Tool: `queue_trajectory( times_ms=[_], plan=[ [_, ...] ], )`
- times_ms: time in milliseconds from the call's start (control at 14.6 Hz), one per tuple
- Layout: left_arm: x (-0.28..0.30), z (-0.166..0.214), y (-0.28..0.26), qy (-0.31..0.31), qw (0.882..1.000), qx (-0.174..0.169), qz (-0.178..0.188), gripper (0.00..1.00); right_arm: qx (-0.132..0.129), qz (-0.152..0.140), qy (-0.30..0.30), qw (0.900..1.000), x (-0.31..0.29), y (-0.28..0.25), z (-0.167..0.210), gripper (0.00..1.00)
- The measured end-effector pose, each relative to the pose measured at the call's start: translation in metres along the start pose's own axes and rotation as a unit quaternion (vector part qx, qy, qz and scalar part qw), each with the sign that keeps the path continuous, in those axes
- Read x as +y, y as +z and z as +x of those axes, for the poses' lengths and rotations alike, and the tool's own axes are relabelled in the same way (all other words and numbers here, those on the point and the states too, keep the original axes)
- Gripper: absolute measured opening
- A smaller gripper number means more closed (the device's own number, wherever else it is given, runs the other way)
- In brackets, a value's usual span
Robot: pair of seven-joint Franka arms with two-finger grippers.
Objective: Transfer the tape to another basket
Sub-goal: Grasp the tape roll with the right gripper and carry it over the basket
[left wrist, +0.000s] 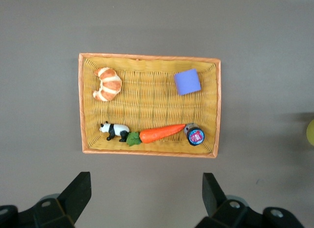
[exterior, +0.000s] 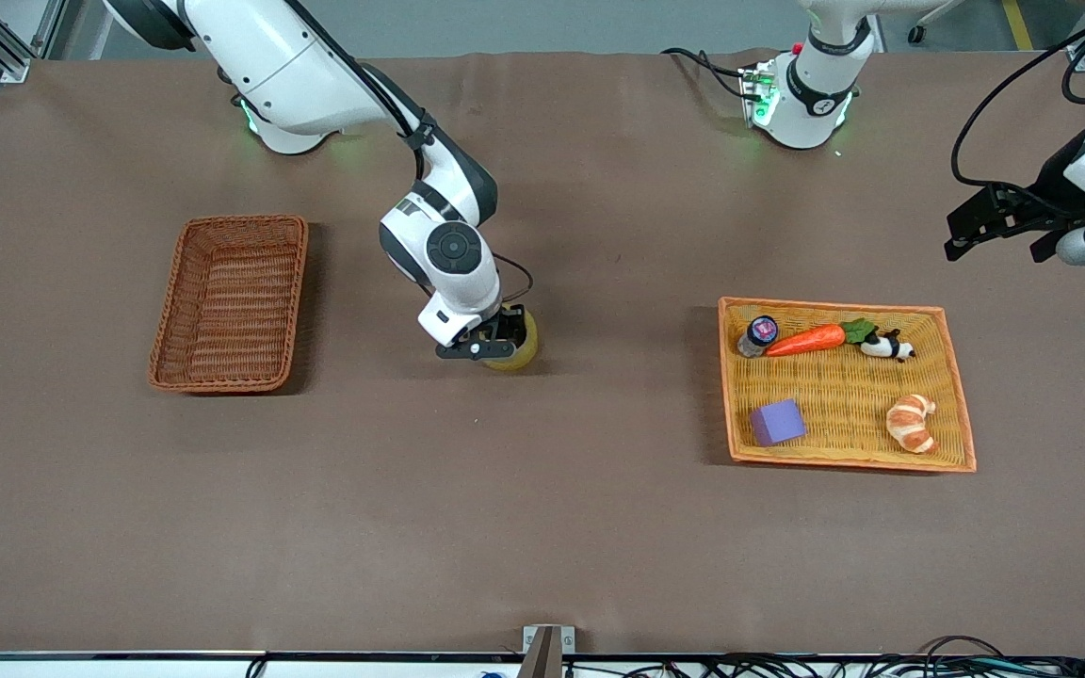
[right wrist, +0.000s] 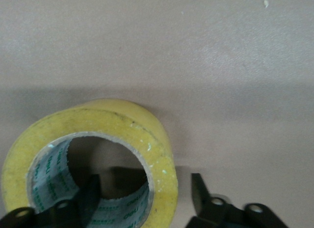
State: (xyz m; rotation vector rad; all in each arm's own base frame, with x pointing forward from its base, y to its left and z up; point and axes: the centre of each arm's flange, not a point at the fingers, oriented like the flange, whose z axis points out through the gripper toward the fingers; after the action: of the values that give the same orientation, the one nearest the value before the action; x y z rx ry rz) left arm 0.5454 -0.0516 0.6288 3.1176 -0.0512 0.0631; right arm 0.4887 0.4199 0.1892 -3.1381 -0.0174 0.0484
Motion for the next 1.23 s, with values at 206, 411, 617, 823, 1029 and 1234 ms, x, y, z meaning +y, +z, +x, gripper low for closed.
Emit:
queue_trajectory(
  times_ms=[206, 411, 617, 823, 1029, 1234],
  plan=[
    [-0.006, -0.002, 0.001, 0.004, 1.0, -0.009, 0.001, 1.0, 0.013, -0.013, 0.019, 1.0, 0.0, 0.002, -0.001, 0.44],
    [-0.011, -0.002, 0.001, 0.006, 1.0, -0.009, 0.001, 1.0, 0.016, -0.015, 0.045, 0.999, 0.0, 0.001, 0.0, 0.21],
    [-0.011, -0.002, -0.001, 0.007, 1.0, -0.007, 0.001, 1.0, 0.01, -0.032, 0.082, 0.996, -0.001, -0.014, 0.006, 0.21],
    [-0.011, -0.002, -0.003, 0.007, 1.0, -0.006, 0.001, 1.0, 0.015, -0.052, 0.112, 0.992, 0.009, -0.082, 0.025, 0.21],
    [-0.011, -0.002, -0.004, 0.007, 1.0, -0.004, 0.001, 1.0, 0.01, -0.072, 0.128, 0.989, 0.069, -0.166, 0.046, 0.21],
    [-0.013, -0.002, -0.004, 0.005, 1.0, -0.004, 0.001, 1.0, -0.028, -0.085, 0.096, 0.991, 0.165, -0.233, 0.062, 0.21]
  ],
)
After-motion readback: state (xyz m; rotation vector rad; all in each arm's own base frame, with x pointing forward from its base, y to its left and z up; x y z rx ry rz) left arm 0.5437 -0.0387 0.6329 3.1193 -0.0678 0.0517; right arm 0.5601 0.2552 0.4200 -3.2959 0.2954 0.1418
